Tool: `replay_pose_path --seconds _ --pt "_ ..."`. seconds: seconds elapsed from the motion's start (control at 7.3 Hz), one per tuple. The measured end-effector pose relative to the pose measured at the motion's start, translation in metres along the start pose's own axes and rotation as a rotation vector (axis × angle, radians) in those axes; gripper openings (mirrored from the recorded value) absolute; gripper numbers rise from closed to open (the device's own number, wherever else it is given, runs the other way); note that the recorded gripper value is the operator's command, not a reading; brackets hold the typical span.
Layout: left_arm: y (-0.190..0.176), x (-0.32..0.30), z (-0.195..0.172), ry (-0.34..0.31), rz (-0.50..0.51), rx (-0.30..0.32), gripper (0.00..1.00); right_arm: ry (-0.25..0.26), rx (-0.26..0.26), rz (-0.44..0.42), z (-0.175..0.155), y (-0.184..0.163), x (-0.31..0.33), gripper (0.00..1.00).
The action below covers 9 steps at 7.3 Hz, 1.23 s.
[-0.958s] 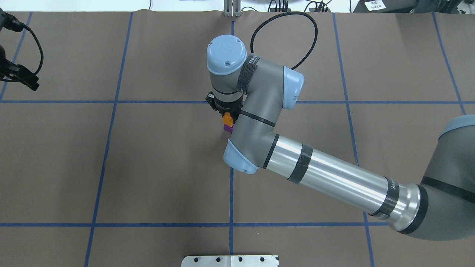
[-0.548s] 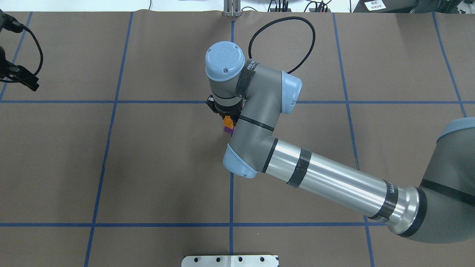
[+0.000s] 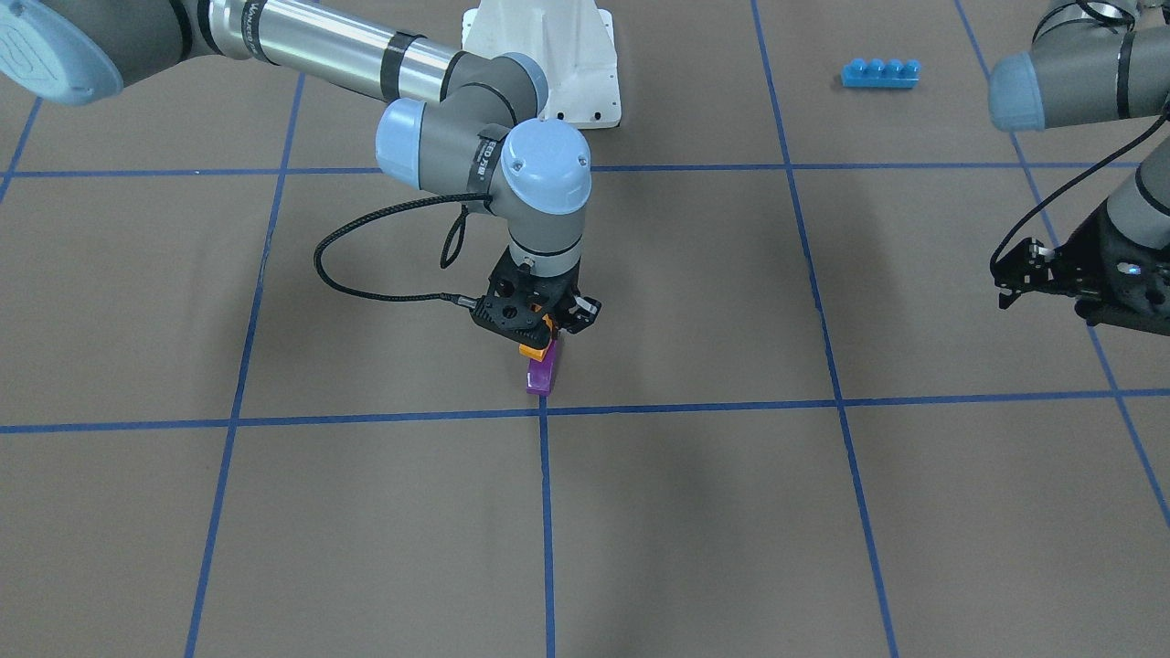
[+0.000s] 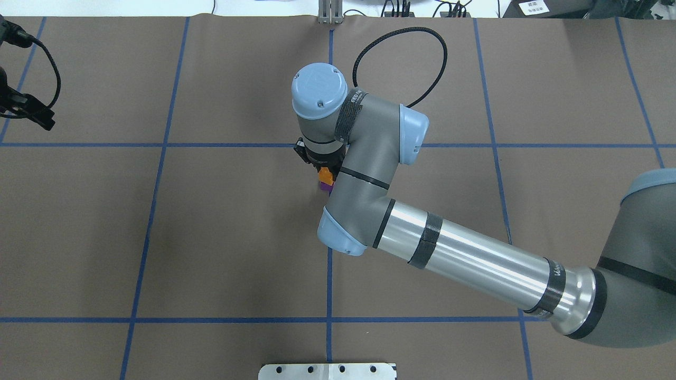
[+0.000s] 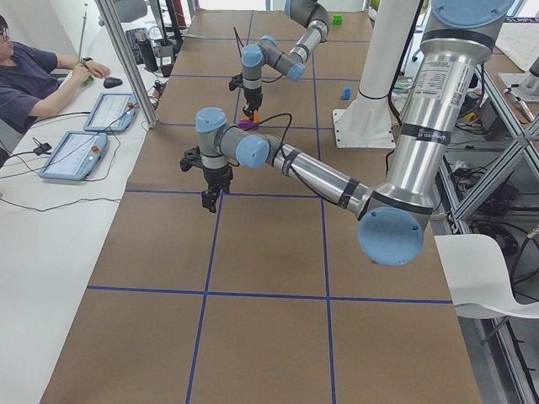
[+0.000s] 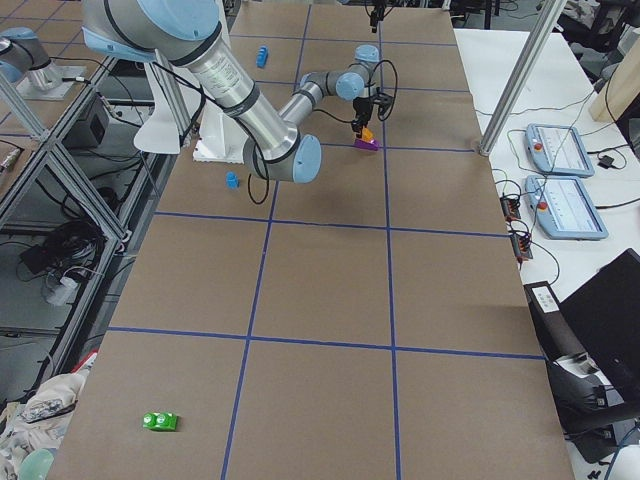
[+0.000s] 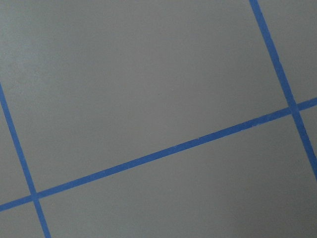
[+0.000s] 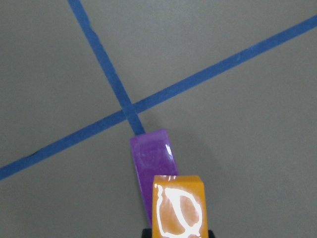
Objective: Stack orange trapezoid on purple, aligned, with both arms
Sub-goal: 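Adjust the orange block to align it on the purple block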
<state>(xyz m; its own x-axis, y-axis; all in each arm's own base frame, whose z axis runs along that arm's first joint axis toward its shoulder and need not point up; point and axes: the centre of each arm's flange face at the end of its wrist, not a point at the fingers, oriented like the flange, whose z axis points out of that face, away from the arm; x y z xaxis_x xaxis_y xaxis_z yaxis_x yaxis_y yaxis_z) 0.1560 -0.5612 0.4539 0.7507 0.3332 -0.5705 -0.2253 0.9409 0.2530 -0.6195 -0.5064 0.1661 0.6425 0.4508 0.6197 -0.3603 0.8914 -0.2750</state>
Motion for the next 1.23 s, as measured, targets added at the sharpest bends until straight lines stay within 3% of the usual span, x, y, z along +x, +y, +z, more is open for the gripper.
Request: replay_pose_path --seconds 0.96,1.1,1.23 --pt "-0.001 -0.002 0.005 -0.002 -0.002 -0.006 1.0 -0.018 0.024 -0.09 0.008 0.0 -0.002 0.0" --pt "-0.002 -0.003 0.007 -0.001 0.001 -0.002 1.0 -0.029 0.024 -0.111 0.012 0.0 -0.003 0.12" --pt "-0.003 -0.005 0.009 0.0 0.002 0.001 1.0 -0.038 0.024 -0.137 0.014 0.0 -0.004 0.76"
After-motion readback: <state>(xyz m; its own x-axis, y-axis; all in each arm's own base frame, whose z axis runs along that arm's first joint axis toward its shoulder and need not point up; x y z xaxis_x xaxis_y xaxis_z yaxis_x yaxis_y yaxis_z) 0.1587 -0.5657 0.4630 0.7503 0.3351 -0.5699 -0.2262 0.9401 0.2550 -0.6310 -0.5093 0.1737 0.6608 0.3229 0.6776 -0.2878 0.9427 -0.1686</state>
